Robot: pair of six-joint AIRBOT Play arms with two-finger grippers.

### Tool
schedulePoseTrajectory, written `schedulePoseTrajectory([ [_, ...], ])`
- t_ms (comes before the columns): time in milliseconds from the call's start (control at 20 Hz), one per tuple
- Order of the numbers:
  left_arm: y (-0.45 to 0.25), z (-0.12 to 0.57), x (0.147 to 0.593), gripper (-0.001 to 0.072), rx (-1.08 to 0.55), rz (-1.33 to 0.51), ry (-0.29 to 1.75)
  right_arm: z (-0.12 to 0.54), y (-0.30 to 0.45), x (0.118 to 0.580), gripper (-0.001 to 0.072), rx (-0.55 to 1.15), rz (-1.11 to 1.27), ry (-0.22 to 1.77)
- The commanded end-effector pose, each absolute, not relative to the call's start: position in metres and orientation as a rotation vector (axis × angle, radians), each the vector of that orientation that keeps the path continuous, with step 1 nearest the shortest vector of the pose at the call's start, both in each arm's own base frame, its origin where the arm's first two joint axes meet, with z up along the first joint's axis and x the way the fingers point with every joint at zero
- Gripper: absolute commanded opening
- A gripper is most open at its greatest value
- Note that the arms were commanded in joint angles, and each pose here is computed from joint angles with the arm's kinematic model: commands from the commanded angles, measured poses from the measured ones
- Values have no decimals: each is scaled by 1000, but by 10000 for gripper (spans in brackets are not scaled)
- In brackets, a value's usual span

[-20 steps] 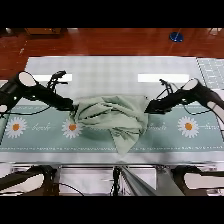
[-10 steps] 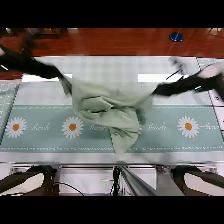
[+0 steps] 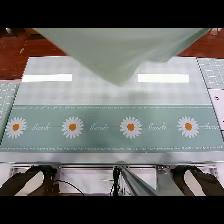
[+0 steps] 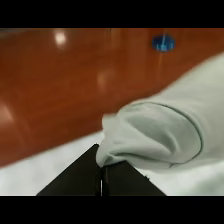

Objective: Fold the shirts.

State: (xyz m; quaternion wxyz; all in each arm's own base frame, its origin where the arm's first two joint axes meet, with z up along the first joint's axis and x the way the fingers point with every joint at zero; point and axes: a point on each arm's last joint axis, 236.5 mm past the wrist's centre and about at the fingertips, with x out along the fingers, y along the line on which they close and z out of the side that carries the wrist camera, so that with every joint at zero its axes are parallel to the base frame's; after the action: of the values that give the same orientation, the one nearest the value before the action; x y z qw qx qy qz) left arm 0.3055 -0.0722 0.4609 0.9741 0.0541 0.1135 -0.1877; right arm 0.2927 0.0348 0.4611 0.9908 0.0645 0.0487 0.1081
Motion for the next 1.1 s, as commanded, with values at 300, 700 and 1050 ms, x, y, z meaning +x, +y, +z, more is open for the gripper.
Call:
schedulePoseTrajectory([
  [300,-93,517,134,17,185,-355,-10,477,79,171,18,77,267,208],
  [700,-91,410,179,16,80,-414,407,420,52,260,18,123,279,480],
  [1050,-106,244,325,16,-187,-527,736,232,91,435,18,131,429,953],
])
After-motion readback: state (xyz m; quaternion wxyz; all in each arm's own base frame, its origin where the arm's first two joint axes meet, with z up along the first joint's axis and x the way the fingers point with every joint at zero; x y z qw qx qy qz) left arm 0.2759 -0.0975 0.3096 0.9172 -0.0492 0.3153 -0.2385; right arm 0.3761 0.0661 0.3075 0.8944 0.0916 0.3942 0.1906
